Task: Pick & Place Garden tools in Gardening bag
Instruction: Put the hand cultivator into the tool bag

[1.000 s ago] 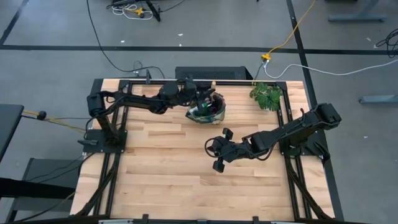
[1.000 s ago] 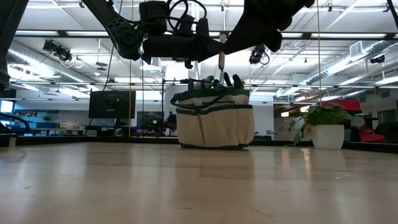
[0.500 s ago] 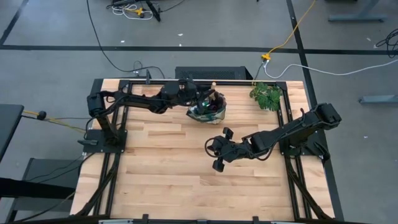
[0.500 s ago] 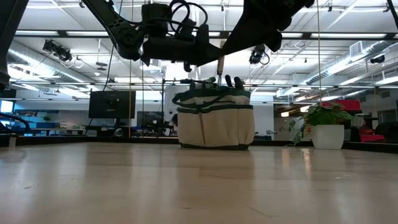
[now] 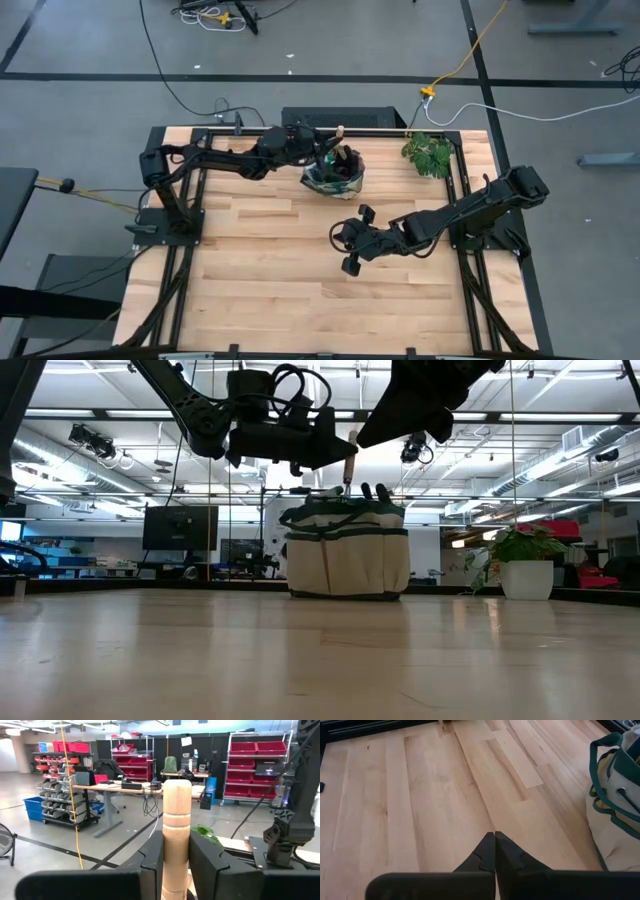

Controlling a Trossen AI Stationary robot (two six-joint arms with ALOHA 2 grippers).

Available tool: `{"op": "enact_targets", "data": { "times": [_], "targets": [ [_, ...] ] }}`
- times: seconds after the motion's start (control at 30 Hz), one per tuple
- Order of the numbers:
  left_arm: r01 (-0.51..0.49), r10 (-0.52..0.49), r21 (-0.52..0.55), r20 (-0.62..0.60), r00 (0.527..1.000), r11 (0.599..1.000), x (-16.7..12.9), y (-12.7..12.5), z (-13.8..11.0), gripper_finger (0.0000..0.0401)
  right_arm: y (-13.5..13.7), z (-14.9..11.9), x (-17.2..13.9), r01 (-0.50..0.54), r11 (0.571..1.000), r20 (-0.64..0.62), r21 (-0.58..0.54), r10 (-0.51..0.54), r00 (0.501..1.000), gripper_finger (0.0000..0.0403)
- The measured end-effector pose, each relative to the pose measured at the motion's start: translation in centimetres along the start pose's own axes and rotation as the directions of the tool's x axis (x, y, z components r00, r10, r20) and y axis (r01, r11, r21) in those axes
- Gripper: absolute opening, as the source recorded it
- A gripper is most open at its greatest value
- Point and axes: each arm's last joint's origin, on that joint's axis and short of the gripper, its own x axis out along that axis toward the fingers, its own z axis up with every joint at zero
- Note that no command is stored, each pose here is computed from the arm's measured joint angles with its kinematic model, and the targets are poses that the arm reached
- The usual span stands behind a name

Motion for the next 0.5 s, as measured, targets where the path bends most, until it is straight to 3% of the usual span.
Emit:
{"op": "enact_targets", "data": {
  "times": [0.23, 0.5],
  "targets": [
    [0.008, -0.008, -0.005, -0.014, 1.000, 1.000, 0.0, 0.0, -0.1, 0.0072, 0.0, 0.0, 0.0, 0.000, 1.000, 0.000, 0.000, 0.000, 1.000, 0.0000],
    [0.094, -0.095, -0.021, -0.044, 0.995, 0.995, 0.0, -1.3, -0.4, 0.0072, 0.0, 0.0, 0.0, 0.000, 1.000, 0.000, -0.001, 0.000, 1.000, 0.0000]
  ]
}}
